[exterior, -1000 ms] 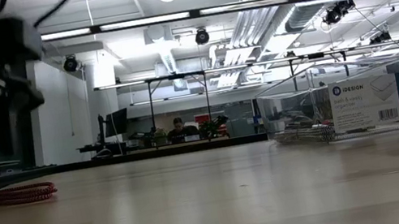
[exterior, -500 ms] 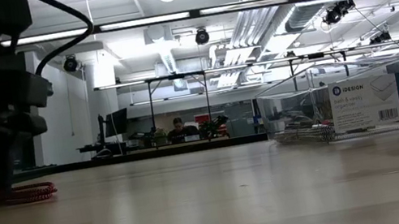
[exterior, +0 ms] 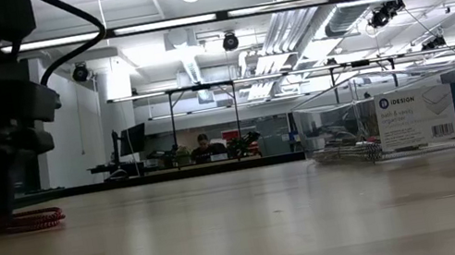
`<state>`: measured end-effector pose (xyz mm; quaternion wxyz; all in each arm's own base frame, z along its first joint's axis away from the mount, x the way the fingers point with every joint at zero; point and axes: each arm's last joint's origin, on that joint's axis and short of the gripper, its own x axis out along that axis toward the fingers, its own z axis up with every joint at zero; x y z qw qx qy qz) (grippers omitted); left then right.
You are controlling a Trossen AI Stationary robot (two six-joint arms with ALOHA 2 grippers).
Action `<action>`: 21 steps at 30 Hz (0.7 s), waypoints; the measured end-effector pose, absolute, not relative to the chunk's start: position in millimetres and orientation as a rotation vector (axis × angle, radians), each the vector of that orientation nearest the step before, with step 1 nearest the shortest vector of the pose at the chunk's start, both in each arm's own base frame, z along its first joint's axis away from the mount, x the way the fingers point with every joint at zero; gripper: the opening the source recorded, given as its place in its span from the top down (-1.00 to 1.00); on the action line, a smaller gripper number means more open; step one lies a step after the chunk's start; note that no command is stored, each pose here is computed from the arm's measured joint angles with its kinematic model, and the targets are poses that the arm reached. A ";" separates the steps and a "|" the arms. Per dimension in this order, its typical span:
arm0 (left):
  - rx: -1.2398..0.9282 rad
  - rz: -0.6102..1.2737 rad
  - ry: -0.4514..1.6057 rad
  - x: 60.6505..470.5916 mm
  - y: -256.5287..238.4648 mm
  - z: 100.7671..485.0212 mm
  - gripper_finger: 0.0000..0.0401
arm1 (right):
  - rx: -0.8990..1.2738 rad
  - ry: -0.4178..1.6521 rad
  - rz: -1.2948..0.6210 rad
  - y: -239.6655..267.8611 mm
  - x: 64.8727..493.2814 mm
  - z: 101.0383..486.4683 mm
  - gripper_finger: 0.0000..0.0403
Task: Pick and place USB-C Cables
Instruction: Put the pink cable charger into the transparent bin
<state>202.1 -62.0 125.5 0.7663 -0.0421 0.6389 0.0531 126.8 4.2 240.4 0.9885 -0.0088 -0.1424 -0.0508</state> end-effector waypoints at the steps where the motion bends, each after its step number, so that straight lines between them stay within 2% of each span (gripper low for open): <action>1: -0.095 0.123 1.388 202.0 -61.9 125.5 0.27 | -0.018 -0.286 -0.102 4.2 126.8 240.3 0.08; 9: -0.047 0.121 1.389 201.3 -60.6 125.3 0.94 | -0.018 -0.285 -0.102 4.2 126.8 240.3 0.08; 21: -0.040 0.090 1.379 200.1 -60.6 127.9 0.99 | -0.018 -0.285 -0.102 4.2 126.9 240.3 0.08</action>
